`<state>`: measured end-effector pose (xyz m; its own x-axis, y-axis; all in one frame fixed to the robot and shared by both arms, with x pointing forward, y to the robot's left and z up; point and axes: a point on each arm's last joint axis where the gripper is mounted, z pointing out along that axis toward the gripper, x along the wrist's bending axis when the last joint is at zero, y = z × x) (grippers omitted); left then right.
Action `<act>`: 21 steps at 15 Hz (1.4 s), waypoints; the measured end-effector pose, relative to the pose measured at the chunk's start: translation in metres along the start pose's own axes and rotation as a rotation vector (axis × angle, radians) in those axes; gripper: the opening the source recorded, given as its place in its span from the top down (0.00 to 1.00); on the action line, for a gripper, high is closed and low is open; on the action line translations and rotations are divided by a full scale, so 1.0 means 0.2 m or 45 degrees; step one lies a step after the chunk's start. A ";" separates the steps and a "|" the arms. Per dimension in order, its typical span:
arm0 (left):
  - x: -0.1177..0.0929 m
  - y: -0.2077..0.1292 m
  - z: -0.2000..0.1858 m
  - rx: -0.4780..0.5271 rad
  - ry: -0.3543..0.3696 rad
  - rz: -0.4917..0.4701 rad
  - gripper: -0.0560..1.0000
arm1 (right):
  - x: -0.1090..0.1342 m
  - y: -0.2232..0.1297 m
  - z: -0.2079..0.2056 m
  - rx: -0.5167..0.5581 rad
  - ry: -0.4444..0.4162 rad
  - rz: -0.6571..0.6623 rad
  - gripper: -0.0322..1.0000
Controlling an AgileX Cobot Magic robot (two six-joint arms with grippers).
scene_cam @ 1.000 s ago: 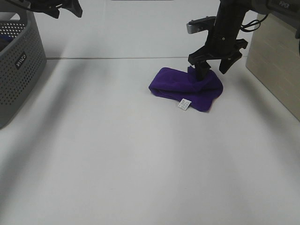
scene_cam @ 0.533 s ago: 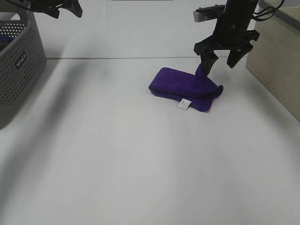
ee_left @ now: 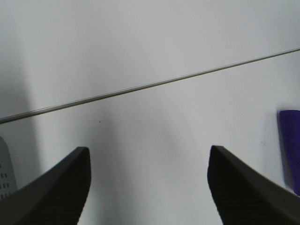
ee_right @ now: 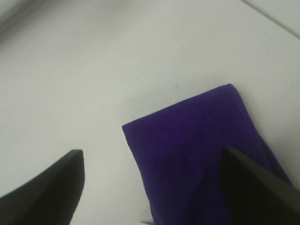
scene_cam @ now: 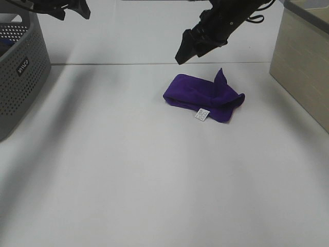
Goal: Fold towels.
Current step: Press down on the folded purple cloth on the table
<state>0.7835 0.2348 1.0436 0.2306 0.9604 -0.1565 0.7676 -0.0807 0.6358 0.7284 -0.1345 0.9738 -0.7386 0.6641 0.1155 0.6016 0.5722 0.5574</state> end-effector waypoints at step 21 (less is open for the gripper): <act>0.00 0.00 0.00 0.000 0.000 0.005 0.33 | -0.33 -0.42 0.13 0.414 0.001 0.309 0.23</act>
<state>0.7835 0.2348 1.0436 0.2337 0.9600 -0.1540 0.7667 -0.0845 0.6364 0.7345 -0.2137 0.8980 -0.5633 0.7984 0.2127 0.8234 0.5210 0.2247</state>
